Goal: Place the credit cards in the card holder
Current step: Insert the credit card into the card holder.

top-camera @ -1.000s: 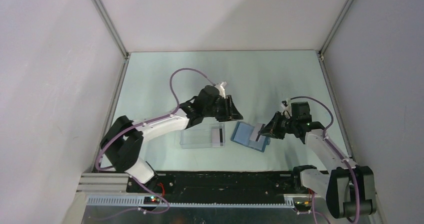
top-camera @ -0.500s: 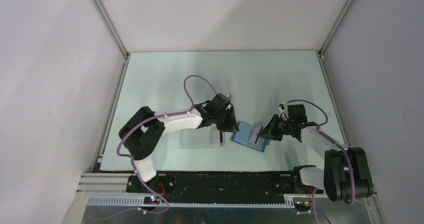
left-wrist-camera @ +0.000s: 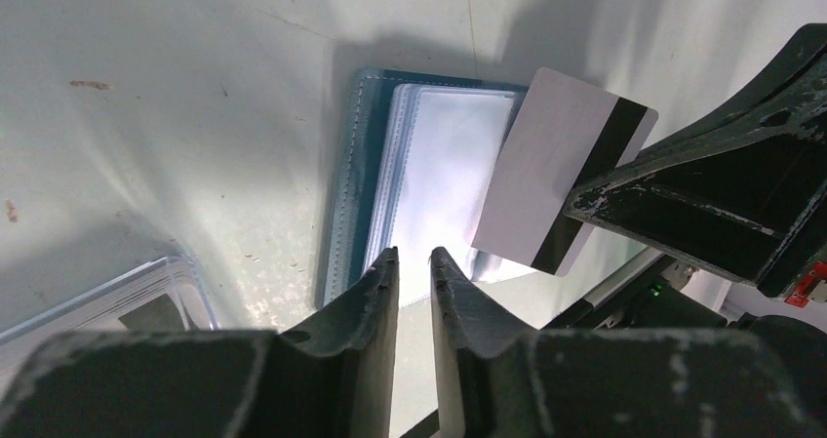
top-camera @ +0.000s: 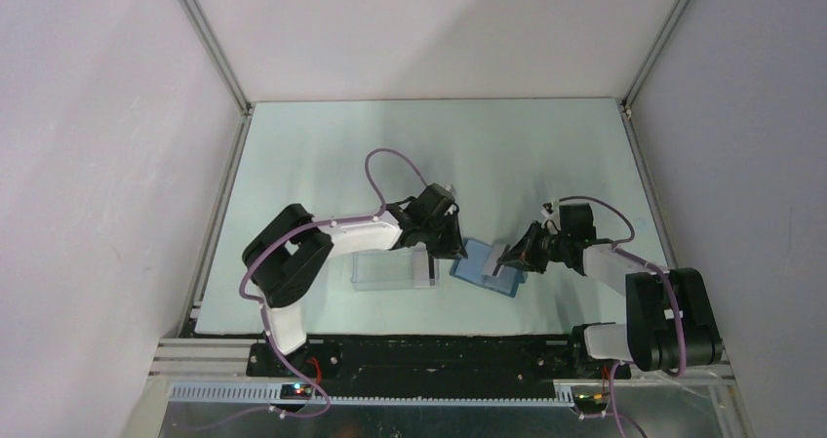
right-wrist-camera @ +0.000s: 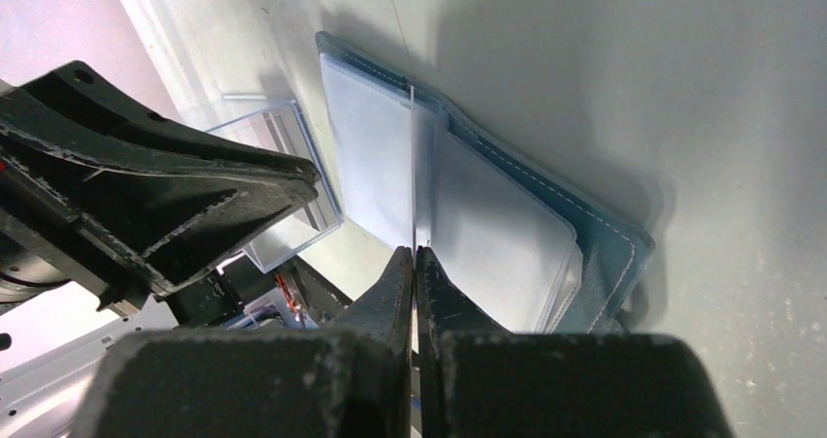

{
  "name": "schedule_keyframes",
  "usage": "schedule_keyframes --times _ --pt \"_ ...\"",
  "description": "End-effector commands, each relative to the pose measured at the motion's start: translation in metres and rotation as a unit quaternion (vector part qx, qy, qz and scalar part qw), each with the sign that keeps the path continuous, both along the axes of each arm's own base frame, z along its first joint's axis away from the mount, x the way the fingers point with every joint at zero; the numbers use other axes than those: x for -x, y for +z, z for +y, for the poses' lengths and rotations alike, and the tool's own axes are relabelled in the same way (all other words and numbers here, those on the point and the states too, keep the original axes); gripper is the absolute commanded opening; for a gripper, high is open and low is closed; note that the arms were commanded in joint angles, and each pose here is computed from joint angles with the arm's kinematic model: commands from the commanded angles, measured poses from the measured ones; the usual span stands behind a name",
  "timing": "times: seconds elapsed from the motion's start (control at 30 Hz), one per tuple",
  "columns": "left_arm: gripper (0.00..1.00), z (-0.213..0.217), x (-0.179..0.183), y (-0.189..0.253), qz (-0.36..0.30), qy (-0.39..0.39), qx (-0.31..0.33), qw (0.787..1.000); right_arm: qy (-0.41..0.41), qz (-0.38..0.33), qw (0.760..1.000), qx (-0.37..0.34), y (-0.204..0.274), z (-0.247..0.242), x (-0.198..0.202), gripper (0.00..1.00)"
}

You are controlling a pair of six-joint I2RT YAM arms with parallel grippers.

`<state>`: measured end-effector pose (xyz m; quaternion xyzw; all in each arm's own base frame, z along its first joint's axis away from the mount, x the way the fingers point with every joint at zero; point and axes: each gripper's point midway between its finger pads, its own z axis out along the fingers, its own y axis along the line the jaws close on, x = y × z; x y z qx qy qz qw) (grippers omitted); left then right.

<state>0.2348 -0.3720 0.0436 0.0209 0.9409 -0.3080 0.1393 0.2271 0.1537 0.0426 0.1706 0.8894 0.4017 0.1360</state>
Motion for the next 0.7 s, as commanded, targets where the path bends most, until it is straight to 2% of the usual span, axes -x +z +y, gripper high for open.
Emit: schedule_keyframes --times 0.0,0.67 --pt "0.23 0.004 0.001 -0.011 0.011 -0.001 -0.018 1.0 -0.002 -0.019 1.0 -0.015 0.006 0.003 -0.008 0.0" --pt "0.2 0.011 0.0 -0.029 0.031 0.006 -0.032 0.999 0.005 0.06 0.998 -0.029 -0.017 0.018 0.017 0.0"
